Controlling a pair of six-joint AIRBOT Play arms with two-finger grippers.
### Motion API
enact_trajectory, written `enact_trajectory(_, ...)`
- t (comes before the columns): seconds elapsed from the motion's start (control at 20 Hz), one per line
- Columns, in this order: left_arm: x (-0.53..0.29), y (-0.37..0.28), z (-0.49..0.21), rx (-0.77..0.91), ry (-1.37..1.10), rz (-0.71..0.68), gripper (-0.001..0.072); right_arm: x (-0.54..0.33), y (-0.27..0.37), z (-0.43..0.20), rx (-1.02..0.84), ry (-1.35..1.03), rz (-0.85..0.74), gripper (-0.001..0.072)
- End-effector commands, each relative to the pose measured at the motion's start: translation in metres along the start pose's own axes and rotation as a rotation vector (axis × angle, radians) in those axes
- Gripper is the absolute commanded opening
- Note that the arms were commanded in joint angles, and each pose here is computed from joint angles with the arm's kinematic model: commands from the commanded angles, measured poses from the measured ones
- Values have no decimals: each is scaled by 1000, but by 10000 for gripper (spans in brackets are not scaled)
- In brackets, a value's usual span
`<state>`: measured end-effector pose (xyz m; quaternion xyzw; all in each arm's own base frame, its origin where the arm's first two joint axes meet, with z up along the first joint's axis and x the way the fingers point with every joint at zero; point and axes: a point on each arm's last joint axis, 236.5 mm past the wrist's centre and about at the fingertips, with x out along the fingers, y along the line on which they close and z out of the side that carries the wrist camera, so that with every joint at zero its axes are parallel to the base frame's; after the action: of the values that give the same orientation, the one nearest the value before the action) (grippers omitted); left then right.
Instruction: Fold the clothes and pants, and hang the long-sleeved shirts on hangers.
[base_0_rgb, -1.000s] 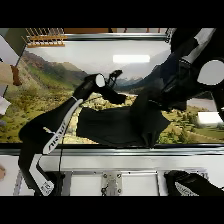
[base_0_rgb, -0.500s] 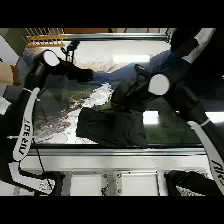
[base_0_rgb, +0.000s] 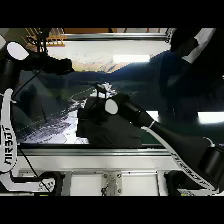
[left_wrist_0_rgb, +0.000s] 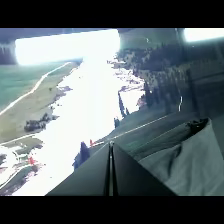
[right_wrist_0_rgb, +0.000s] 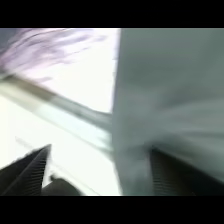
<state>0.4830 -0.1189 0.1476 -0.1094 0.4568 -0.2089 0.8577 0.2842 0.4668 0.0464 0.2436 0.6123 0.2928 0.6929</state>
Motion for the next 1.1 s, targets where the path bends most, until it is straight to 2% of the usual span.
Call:
enact_trajectory(0.0, -16, -3, 5, 8, -30, 5, 18, 15, 62, -13, -142, -4, 259, 687)
enact_trajectory(0.15, -32, -7, 3, 15, -37, 6, 18, -28, 88, -4, -279, -58, 336, 687)
enact_trajectory(0.25, -37, -9, -10, 12, -24, 6, 18, -62, 75, 5, -371, -72, 297, 687)
enact_trajectory(0.35, -32, -12, -39, -3, 10, 1, 18, -94, 31, 15, -402, -69, 190, 687)
enact_trajectory(0.5, -14, -23, -95, -15, 91, -16, 18, -143, -68, 23, -322, -78, 6, 687)
enact_trajectory(0.75, 16, -53, -154, 26, 170, -61, 18, -209, -238, 6, 10, -157, -221, 687)
enact_trajectory(0.9, 26, -71, -175, 64, 221, -88, 18, -213, -311, -15, 117, -133, -278, 688)
enact_trajectory(1.05, 29, -89, -182, 99, 233, -112, 18, -192, -343, -26, 108, -38, -263, 708)
